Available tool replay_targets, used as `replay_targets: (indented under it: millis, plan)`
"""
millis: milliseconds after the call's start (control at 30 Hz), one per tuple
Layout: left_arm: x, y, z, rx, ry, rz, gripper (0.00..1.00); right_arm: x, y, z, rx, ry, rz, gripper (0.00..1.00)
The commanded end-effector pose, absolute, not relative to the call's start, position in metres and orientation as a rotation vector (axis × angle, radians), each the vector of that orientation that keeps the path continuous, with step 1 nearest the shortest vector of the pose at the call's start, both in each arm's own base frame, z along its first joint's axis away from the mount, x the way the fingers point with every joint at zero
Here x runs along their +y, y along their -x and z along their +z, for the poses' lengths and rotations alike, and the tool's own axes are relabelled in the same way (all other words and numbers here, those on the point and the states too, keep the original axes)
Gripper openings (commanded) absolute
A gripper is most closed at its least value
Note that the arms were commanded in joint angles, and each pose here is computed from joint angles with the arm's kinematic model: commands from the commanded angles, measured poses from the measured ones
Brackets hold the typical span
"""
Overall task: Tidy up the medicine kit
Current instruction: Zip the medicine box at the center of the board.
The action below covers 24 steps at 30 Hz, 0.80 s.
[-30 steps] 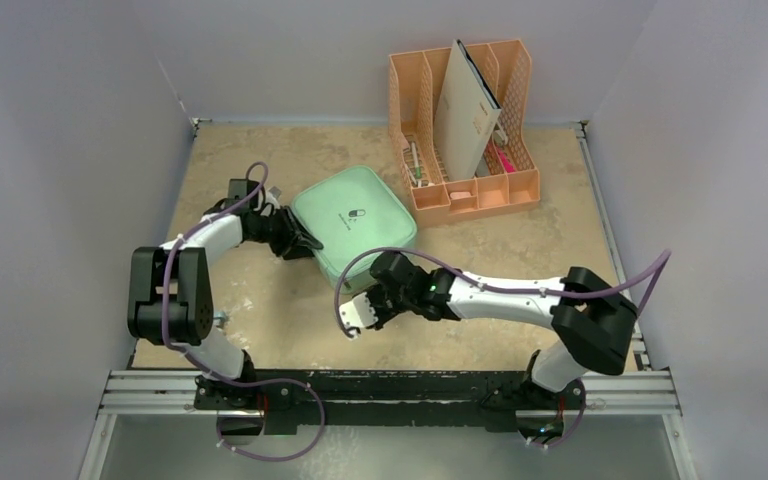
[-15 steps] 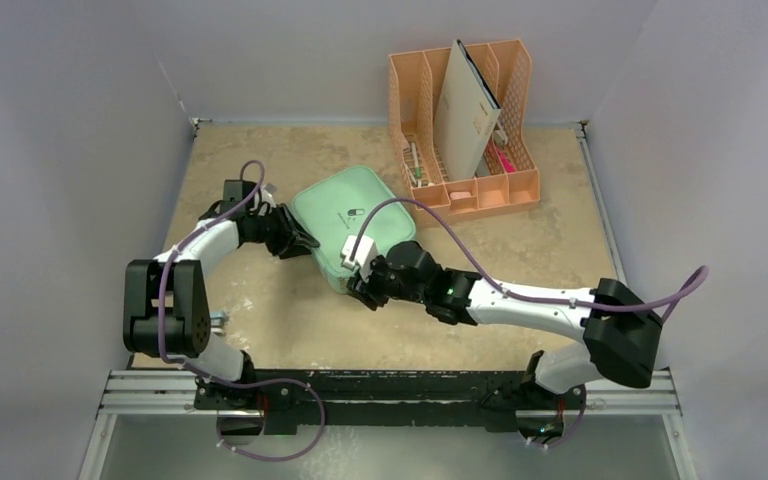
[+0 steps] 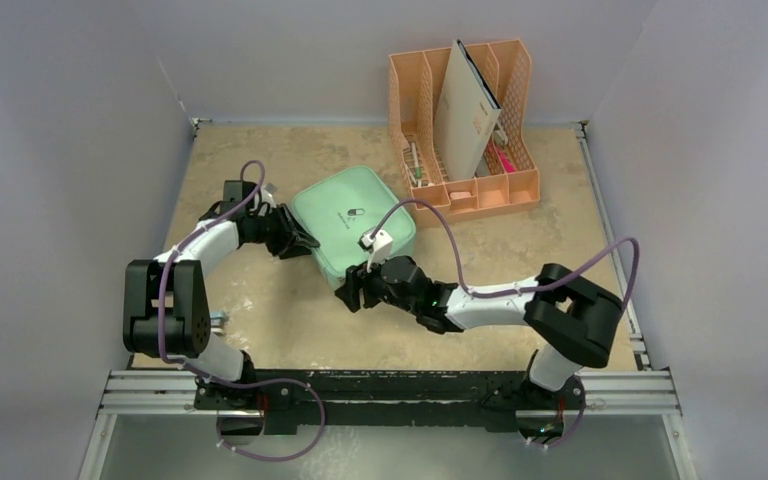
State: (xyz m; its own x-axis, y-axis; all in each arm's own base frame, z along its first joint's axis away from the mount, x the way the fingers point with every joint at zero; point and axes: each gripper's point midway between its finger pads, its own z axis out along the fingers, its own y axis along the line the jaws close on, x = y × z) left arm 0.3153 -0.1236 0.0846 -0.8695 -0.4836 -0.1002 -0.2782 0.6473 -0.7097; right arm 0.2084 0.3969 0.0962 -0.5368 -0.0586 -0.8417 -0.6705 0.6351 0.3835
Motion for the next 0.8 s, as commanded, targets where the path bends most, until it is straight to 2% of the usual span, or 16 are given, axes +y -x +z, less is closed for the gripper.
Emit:
replay_targets:
  millis: [0,267,500,767]
  plan:
    - [-0.118,-0.314,0.086,2.566,0.573,-1.019,0.3,0.413,-0.226,0.123,1.899,0.381,0.986,0.66]
    - [-0.119,-0.311,0.084,2.564,0.584,-1.032,0.3,0.423,-0.231,0.119,1.885,0.307,1.01,0.61]
    - [-0.13,-0.307,0.084,2.547,0.601,-1.061,0.3,0.424,-0.232,0.129,1.862,0.225,1.026,0.51]
    - [-0.143,-0.305,0.091,2.538,0.579,-1.107,0.29,0.428,-0.233,0.125,1.859,0.156,1.028,0.52]
